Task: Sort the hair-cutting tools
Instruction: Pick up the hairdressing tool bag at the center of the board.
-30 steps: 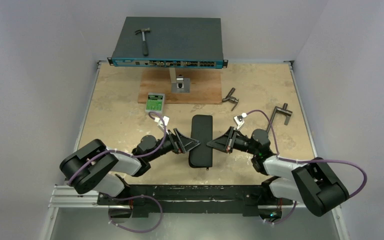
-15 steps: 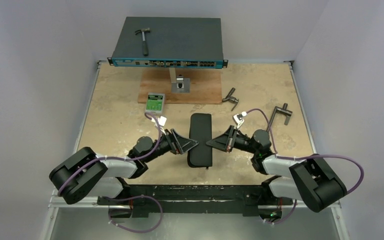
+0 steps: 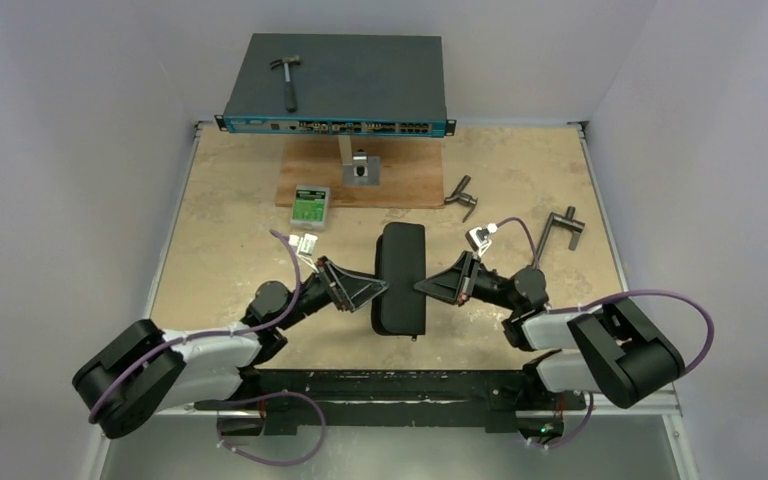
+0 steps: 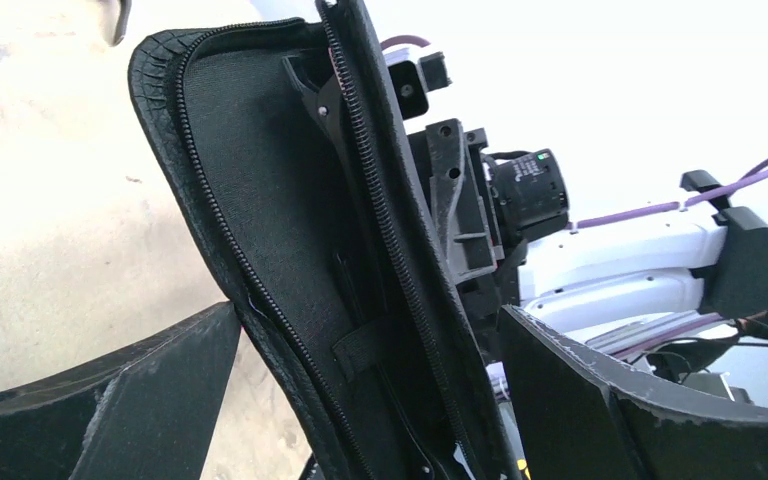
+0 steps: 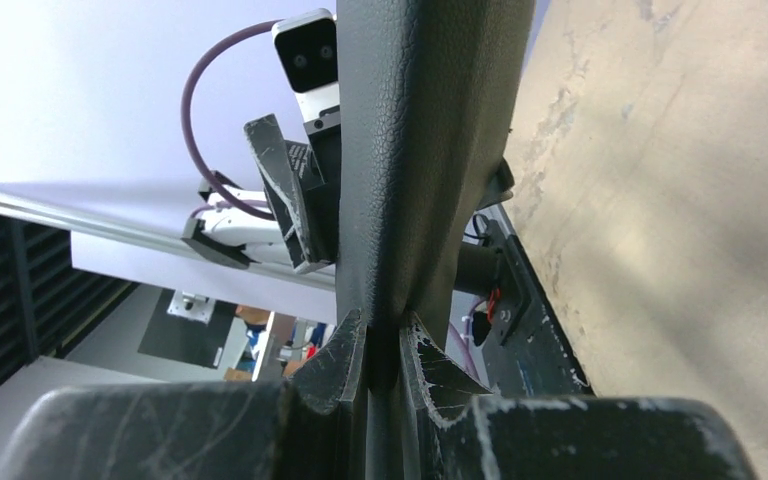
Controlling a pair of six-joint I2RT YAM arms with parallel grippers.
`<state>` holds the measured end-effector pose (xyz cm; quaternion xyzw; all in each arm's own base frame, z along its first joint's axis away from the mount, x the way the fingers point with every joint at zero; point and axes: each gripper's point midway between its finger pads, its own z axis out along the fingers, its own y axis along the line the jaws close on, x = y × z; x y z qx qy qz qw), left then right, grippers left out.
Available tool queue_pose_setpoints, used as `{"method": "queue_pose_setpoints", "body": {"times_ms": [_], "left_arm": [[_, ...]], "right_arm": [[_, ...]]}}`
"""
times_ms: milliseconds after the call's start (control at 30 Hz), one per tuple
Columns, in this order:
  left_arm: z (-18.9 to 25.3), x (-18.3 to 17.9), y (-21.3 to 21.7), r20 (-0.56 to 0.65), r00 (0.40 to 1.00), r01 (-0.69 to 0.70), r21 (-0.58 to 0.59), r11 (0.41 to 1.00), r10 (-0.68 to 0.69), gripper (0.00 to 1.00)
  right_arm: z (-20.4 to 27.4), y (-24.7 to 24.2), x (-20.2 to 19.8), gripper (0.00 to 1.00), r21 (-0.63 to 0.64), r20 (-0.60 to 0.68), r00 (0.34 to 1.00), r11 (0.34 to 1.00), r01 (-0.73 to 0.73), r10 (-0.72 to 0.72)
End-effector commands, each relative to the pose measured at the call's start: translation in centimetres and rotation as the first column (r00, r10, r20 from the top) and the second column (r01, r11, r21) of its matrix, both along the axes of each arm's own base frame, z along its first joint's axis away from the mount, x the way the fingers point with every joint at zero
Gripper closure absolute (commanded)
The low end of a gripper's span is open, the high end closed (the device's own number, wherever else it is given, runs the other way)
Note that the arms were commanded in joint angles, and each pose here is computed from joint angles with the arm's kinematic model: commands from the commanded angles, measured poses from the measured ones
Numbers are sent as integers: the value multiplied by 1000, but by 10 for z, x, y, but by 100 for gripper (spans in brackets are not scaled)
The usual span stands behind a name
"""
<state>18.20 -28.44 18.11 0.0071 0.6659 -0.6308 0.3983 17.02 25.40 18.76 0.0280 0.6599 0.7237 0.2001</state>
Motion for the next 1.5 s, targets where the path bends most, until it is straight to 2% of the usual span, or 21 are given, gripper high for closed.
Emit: {"method": "queue_pose_setpoints", "body": {"times_ms": [0,133,533,767,967,1467], "left_arm": [[44,-29,-1,126,986,118,-78,990,-108,0],[42,-28,2,119,989,96,-25,995,-93,0],[48,-34,28,148,989,10,38,999,-15,0],[37,-35,35,122,993,-11,98,995,-1,0],[38,-37,22,100,993,55,55,997,-61,0],[87,-42,20,198,977,83,-37,996,-75,0]], "right_arm": [[22,-1,-9,100,49,93,996,999,-20,15],[24,-2,-9,100,35,107,994,999,-11,7],[24,-3,-9,100,-3,128,992,1000,6,-6],[34,-3,-11,100,29,147,989,1000,-8,4],[47,-4,-16,100,71,177,984,997,-23,10],[62,-6,-24,100,119,213,976,991,-66,40]]}}
